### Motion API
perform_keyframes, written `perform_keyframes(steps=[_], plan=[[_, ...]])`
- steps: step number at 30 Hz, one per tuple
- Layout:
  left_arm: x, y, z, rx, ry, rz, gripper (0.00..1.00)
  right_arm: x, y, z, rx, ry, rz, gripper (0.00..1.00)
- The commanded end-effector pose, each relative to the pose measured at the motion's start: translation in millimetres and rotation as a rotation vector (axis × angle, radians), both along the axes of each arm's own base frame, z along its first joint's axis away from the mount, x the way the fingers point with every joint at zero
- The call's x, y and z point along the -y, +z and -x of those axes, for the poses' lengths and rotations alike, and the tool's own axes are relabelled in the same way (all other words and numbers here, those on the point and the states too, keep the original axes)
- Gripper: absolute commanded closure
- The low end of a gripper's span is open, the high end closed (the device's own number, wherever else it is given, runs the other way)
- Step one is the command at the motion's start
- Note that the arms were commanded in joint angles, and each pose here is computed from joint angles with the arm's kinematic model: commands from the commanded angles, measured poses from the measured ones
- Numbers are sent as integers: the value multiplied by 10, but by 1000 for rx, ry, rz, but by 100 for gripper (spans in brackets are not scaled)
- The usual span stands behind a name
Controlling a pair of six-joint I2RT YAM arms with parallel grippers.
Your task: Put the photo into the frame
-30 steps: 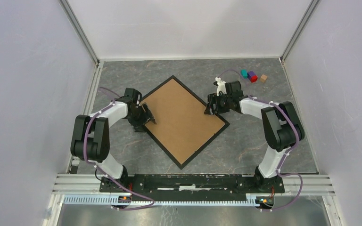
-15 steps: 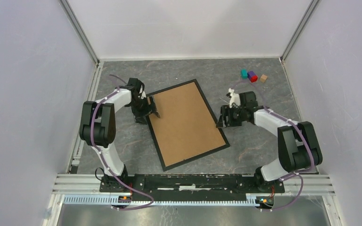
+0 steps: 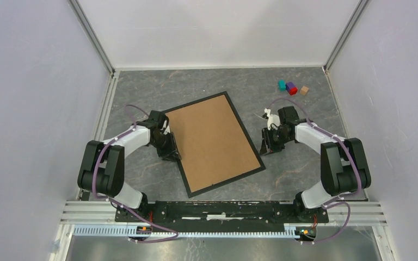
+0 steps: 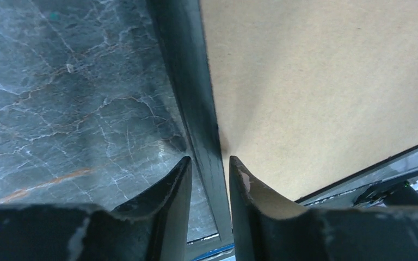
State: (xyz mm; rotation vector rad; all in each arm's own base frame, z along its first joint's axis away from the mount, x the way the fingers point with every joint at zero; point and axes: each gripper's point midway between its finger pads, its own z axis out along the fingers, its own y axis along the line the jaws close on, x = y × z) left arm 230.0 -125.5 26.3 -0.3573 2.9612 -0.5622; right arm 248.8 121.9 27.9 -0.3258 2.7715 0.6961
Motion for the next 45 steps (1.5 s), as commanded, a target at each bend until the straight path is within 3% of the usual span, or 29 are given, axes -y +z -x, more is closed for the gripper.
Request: perform_keyframes(steps=[1, 18, 29, 34, 39, 43, 45], plan=[[38, -111, -99, 17, 75, 19, 64, -81, 24, -132, 33, 22, -17, 69], [-34, -218, -56, 6, 84, -31, 67, -196, -118, -173, -48, 40, -17, 69], [-2, -222, -58, 4, 85, -25, 69, 40, -360, -62, -92, 30, 216, 79], [75, -273, -13, -6, 105, -4, 69, -91, -536, 107, -92, -11, 256, 81], [191, -311, 15, 0, 155, 42, 69, -147, -849, 446, -31, -143, 339, 72], [251, -270, -20, 12, 178, 71, 69, -167, -1084, 755, -23, -122, 408, 65], [235, -235, -39, 27, 179, 65, 69, -185, -1013, 685, -1, -102, 405, 60]])
